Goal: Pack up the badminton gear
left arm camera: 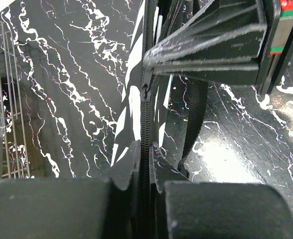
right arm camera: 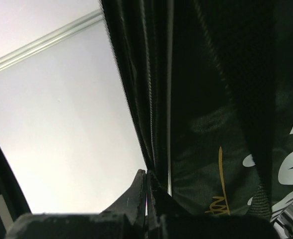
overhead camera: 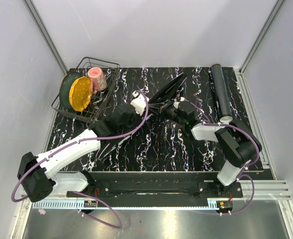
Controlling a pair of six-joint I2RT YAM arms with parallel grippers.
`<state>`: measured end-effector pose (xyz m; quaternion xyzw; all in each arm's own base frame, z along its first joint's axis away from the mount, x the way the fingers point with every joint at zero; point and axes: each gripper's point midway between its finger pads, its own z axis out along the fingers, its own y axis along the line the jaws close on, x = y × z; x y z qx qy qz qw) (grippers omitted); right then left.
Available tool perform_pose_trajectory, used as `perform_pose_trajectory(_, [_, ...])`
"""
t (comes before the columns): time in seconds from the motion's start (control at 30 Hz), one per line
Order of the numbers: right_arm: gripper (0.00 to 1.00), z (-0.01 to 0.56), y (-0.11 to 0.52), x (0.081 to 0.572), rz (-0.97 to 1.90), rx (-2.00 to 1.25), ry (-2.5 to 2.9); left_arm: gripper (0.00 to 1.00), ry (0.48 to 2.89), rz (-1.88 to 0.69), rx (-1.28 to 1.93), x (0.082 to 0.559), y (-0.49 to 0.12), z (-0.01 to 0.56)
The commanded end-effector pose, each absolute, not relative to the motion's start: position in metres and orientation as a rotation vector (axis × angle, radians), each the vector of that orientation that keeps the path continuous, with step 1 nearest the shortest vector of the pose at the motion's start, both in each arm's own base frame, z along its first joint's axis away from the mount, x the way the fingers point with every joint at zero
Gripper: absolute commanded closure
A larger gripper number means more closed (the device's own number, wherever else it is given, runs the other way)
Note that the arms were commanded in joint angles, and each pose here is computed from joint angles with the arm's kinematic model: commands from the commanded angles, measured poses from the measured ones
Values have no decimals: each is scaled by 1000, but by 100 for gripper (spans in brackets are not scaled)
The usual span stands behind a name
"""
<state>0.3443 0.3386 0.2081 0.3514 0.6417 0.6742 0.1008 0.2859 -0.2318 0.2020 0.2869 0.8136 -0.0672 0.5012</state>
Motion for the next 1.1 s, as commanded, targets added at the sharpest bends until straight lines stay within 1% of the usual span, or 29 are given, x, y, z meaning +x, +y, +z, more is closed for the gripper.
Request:
perform_pose_trajectory(0.0, [100, 246, 301, 374, 2036, 1071, 1644, 100, 1928, -145, 622, 288, -224, 214])
perform_pose_trajectory(0.23, [100, 248, 242, 402, 1926, 1116, 1588, 100, 1926, -148, 621, 288, -223, 215])
perform_pose_trajectory(0.37, [100, 232, 193, 439, 1807, 1122, 1579, 100, 1921, -150, 622, 286, -222, 215])
perform_pose_trajectory(0.4, [100, 228, 168, 452, 1772, 1148, 1541, 100, 1918, -150, 618, 286, -221, 217])
perform_pose_trajectory(0.47, [100, 219, 154, 467, 1746, 1126, 1562, 100, 1909, -152, 610, 285, -220, 220])
perform_pose_trajectory(0.5, [100, 217, 137, 474, 1725, 1133, 1552, 100, 1906, -147, 608, 285, -218, 220])
perform_pose_trajectory(0.57, [100, 221, 134, 491, 1705, 1020, 1598, 100, 1904, -143, 608, 286, -217, 220])
perform_pose_trajectory(0.6, [100, 226, 148, 485, 1755, 862, 1706, 100, 1901, -144, 609, 285, -218, 221])
perform_pose_trajectory(0.63, [100, 223, 165, 492, 1653, 705, 1848, 100, 1899, -150, 614, 285, -219, 221])
perform_pose_trajectory(0.7, [100, 233, 187, 481, 1563, 502, 1868, 100, 1899, -168, 629, 285, -223, 221])
perform_pose_trajectory(0.73, [92, 227, 202, 464, 1436, 370, 1949, 100, 1898, -176, 631, 285, -225, 222])
perform_pose_trajectory(0.77, [81, 221, 203, 458, 1355, 357, 1983, 100, 1903, -175, 635, 285, -225, 220])
perform_pose_trajectory(0.8, [67, 218, 205, 454, 1278, 328, 2001, 100, 1901, -177, 632, 284, -225, 222])
perform_pose_trajectory(0.87, [57, 218, 211, 432, 1174, 160, 2042, 100, 1898, -180, 634, 284, -225, 223])
perform_pose_trajectory(0.9, [48, 228, 218, 418, 1189, 36, 2025, 100, 1899, -182, 644, 284, -226, 222])
perform_pose_trajectory(0.93, [44, 223, 219, 411, 1121, -108, 2043, 100, 1900, -184, 647, 283, -226, 222])
perform_pose_trajectory(0.97, [43, 217, 230, 399, 1100, -205, 2082, 100, 1897, -190, 648, 283, -227, 223])
perform_pose_trajectory(1.07, [43, 210, 234, 384, 974, -456, 2106, 100, 1893, -212, 670, 281, -231, 224])
